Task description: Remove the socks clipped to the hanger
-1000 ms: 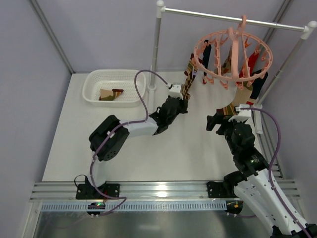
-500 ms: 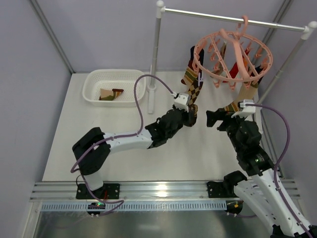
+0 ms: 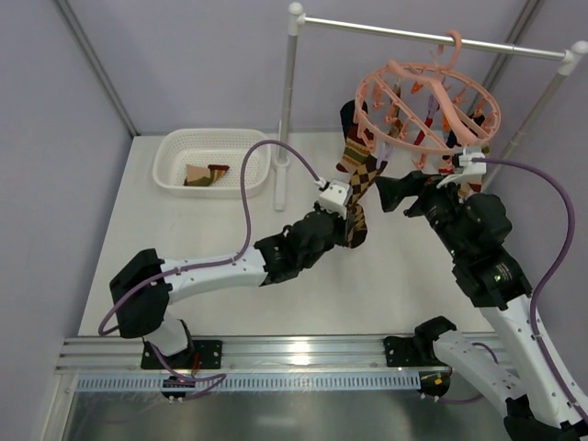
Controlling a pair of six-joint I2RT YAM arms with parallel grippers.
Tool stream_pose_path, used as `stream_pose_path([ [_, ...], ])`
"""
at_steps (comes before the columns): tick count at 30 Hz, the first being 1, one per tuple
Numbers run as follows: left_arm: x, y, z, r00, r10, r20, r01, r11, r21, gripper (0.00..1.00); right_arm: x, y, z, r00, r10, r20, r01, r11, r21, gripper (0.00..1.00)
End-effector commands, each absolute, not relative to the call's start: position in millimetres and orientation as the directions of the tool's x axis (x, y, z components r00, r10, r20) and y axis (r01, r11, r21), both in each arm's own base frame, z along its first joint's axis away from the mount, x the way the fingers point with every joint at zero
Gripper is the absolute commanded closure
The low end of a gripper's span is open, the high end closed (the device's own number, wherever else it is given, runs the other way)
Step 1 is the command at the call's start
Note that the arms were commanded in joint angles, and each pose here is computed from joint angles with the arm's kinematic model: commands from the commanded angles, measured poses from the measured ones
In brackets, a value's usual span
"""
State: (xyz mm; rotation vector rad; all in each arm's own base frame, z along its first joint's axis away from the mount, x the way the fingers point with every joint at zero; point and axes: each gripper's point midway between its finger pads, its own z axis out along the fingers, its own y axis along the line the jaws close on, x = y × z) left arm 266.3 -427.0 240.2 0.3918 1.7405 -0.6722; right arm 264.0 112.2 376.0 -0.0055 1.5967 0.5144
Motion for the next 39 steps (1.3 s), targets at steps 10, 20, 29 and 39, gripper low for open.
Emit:
stream_pose_path([
  [10, 242, -404, 248, -0.216, 0.051, -0.975, 0.574, 0.815, -0.084, 1.00, 280, 136, 402, -0.185, 0.254, -0.949, -0.274, 0.914, 0.298, 0.00],
  [20, 230, -404, 248, -0.193, 0.075, -0.978, 0.569, 0.821, -0.049, 1.00, 299, 132, 378, -0.243, 0.242, -0.939, -0.164, 0.944, 0.286, 0.00],
  [29, 225, -411, 251, -0.191, 0.073, -0.979, 0.584, 0.810, -0.054, 1.00, 318, 127, 355, -0.275, 0.231, -0.933, -0.068, 0.964, 0.259, 0.00],
  [39, 218, -414, 255, -0.184, 0.075, -0.980, 0.598, 0.800, -0.051, 1.00, 342, 128, 351, -0.267, 0.215, -0.940, -0.007, 0.974, 0.225, 0.08],
])
